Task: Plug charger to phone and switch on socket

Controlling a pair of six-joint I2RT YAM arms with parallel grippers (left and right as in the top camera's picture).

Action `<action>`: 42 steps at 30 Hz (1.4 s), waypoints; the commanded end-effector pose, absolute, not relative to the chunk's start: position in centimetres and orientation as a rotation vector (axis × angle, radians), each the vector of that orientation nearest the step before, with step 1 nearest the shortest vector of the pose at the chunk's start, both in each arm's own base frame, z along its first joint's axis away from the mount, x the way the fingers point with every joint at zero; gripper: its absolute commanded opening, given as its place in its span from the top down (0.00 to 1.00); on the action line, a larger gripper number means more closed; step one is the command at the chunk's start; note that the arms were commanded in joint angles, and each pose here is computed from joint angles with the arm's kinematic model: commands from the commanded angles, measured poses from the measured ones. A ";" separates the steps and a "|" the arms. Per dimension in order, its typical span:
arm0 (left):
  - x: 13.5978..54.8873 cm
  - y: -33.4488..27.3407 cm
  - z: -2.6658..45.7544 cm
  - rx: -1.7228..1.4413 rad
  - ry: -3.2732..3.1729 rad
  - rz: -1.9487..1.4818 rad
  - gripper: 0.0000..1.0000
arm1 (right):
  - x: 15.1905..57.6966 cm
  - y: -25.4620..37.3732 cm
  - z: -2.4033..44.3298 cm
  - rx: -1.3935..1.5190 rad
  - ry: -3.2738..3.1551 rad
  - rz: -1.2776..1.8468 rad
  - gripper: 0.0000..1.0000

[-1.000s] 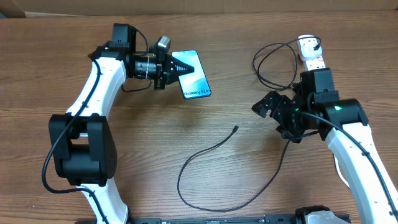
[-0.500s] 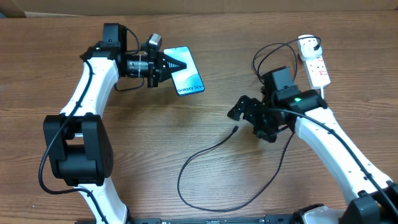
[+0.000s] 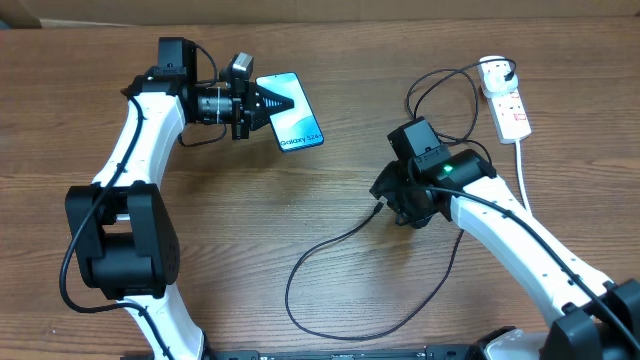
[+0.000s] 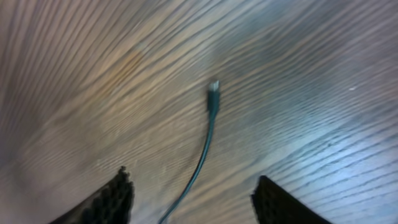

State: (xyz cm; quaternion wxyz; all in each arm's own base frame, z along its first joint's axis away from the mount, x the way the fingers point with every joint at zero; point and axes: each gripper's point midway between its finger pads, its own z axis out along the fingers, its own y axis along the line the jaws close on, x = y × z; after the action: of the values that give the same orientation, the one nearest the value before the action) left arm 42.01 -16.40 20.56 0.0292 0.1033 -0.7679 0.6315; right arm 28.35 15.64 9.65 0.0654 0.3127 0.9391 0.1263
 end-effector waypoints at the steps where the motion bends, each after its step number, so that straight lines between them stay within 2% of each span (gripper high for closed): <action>1: 42.1 -15.6 21.9 0.317 -2.311 2.016 0.96 | 29.0 14.4 8.1 1.002 2.798 0.258 0.45; 12: 42.4 -14.7 21.9 0.342 -2.319 2.024 0.96 | 28.0 15.6 3.4 1.031 2.942 0.211 0.55; 18: 42.4 -14.7 21.8 0.343 -2.323 2.021 0.96 | 27.2 16.0 1.4 1.019 2.998 0.140 0.57; 42: 42.4 -14.7 21.8 0.344 -2.322 2.021 0.96 | 26.9 15.0 -0.2 0.980 2.963 0.055 0.61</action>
State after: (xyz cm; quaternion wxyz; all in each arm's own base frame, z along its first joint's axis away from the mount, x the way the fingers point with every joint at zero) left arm 42.68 -14.50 20.62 0.0158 0.1202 -0.7643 0.6334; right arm 27.11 15.51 0.00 0.0048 0.3139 0.9489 0.0322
